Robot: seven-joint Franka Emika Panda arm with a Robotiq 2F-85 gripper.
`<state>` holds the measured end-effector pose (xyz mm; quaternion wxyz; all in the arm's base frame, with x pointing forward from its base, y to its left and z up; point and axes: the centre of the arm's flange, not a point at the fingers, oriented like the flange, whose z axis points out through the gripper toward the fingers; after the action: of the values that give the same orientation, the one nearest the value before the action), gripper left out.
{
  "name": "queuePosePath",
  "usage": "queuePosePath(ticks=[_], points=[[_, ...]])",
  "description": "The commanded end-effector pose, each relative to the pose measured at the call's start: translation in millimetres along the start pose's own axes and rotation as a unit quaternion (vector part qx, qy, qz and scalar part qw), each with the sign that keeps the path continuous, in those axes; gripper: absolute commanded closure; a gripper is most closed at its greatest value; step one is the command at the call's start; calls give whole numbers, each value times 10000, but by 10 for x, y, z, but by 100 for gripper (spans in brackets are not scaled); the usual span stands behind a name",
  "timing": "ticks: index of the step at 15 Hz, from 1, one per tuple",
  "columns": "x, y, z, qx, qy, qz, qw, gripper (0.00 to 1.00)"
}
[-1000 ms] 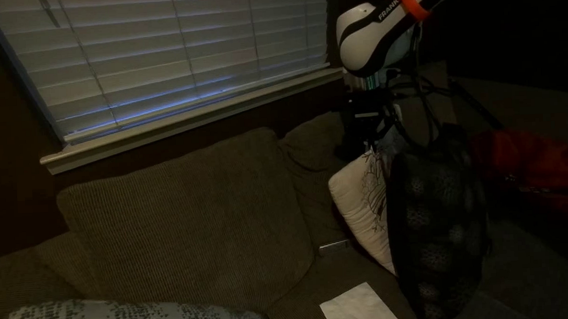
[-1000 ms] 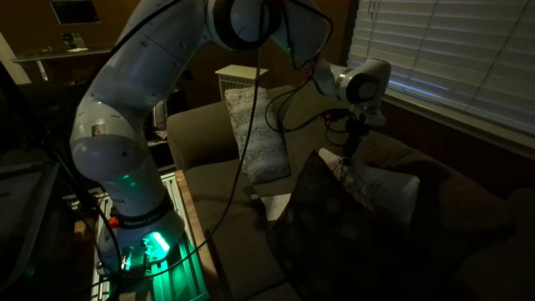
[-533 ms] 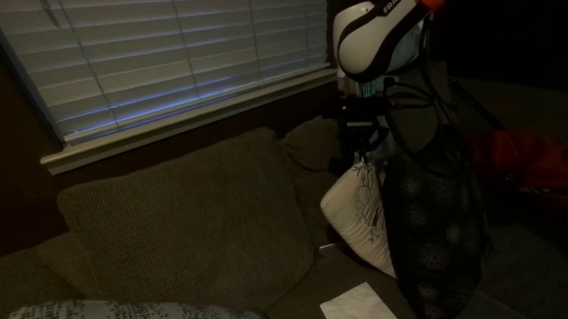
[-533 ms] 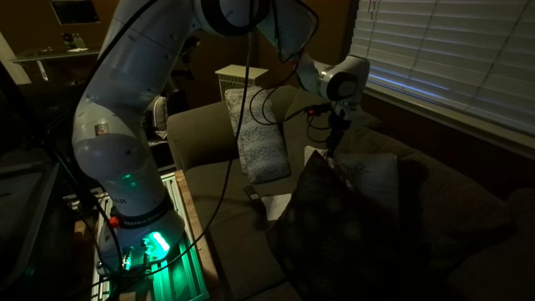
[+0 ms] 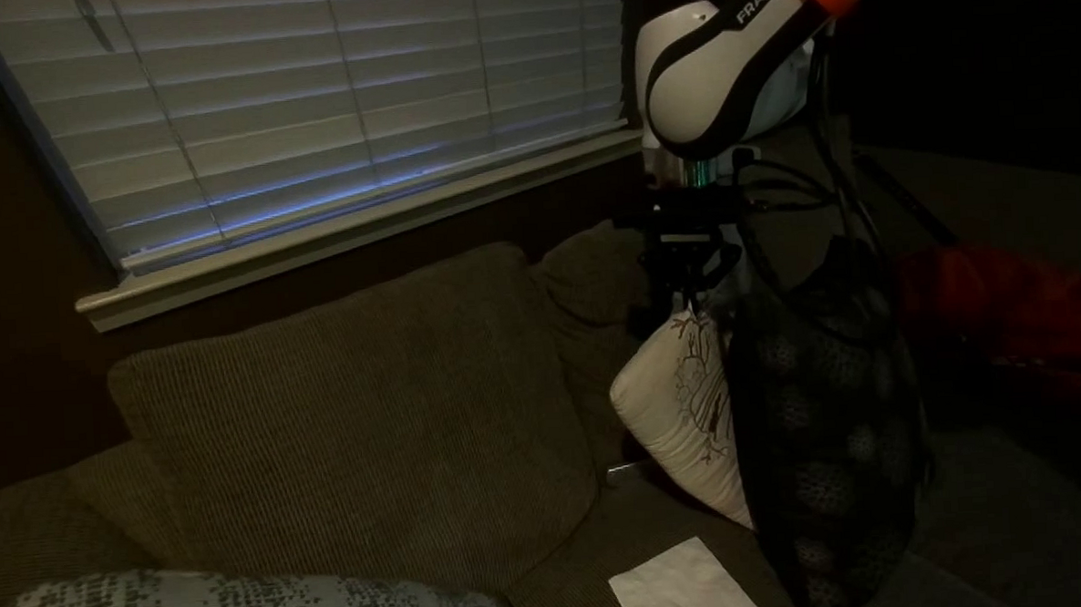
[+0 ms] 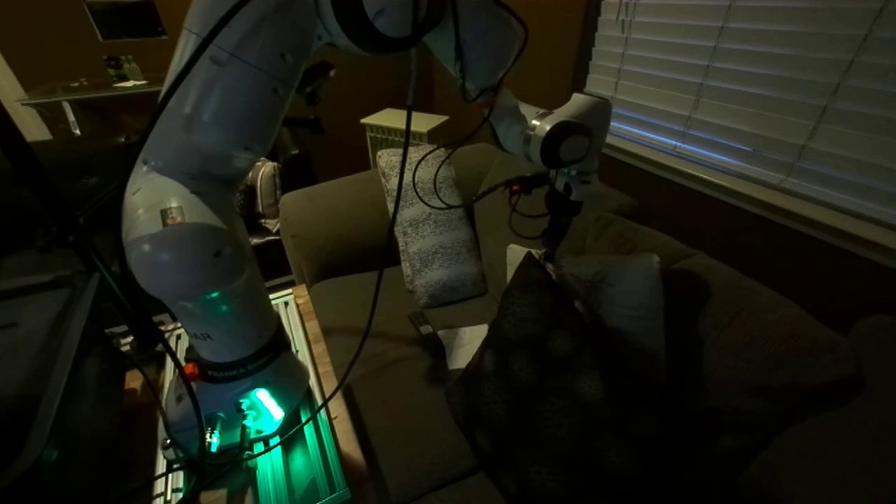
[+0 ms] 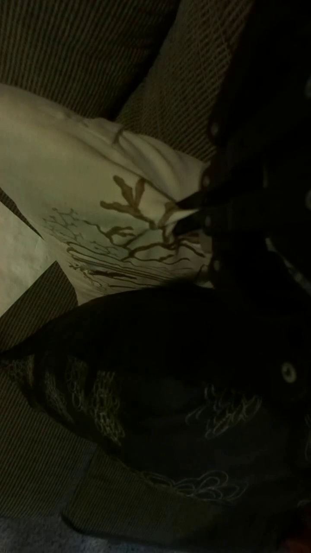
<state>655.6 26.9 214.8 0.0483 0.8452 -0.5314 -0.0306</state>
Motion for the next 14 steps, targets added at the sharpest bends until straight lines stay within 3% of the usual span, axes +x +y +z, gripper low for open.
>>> queuePosePath(ticks=[1, 3, 6, 11, 14], points=[[-37, 15, -21, 20, -58, 59, 10000, 99], [-123, 32, -64, 108, -66, 133, 9998, 99], [-235, 56, -236, 636, -246, 139, 9976, 99], [-473, 97, -481, 1192, -1179, 347, 9852, 99], [-583, 74, -637, 1494, -1791, 472, 9713, 99]])
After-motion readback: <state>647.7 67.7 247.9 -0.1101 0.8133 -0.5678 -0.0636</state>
